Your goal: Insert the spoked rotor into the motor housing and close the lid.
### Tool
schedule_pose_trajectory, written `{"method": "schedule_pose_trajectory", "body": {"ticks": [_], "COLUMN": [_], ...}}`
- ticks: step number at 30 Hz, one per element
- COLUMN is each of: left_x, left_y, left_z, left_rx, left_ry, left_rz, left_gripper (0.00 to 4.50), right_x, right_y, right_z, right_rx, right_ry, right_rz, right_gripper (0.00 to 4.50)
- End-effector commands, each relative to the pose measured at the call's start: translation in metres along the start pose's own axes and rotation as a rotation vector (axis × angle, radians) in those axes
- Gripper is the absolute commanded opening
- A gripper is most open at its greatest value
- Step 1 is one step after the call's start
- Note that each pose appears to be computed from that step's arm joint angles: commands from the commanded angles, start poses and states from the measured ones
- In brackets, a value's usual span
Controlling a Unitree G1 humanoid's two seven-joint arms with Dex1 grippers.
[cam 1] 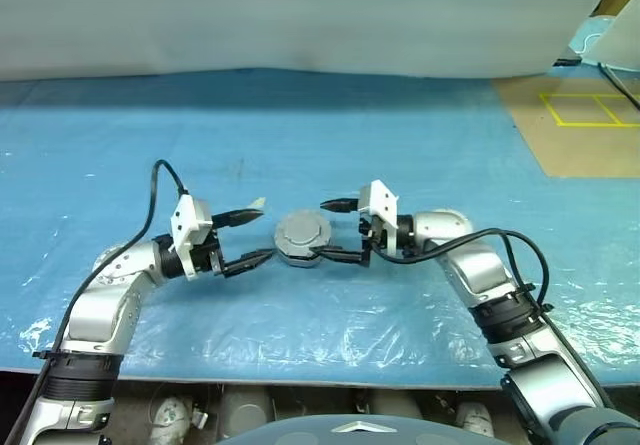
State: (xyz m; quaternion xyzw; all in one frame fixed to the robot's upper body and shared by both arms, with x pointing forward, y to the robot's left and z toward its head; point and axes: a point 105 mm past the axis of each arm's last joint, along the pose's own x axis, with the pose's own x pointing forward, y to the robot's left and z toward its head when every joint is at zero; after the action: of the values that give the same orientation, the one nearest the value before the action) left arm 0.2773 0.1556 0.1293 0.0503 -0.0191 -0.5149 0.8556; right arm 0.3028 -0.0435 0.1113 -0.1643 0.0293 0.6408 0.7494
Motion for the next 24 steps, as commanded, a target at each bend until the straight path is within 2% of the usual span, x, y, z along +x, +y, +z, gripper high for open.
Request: {"method": "schedule_pose_trajectory", "body": {"ticks": [1, 6, 12, 18, 24], "left_x": [-0.010, -0.013, -0.015, -0.013, -0.006], "left_y": [-0.003, -0.012, -0.008, -0.014, -0.012], "left_z": [-0.002, 0.003, -0.003, -0.009, -0.001], "left_rx": [0.066, 0.052, 0.074, 0.072, 0.046], "left_ry": [0.038, 0.010, 0.044, 0.055, 0.005], "left_rz": [-0.003, -0.028, -0.018, -0.034, -0.011], "left_gripper": [3.98, 3.98, 3.98, 3.98, 3.98], "right_x": [0.006, 0.016, 0.017, 0.019, 0.023], "right_y": [-0.008, -0.016, -0.008, -0.005, -0.009], "right_z": [0.010, 0.022, -0.003, -0.009, -0.006], "right_rx": [-0.061, -0.098, -0.067, -0.069, -0.071], "right_ry": [-0.017, -0.049, 0.017, 0.036, 0.021], "right_rz": [0.000, -0.016, 0.034, 0.047, 0.028], "right_gripper": [4.49, 4.49, 4.49, 4.49, 4.49]}}
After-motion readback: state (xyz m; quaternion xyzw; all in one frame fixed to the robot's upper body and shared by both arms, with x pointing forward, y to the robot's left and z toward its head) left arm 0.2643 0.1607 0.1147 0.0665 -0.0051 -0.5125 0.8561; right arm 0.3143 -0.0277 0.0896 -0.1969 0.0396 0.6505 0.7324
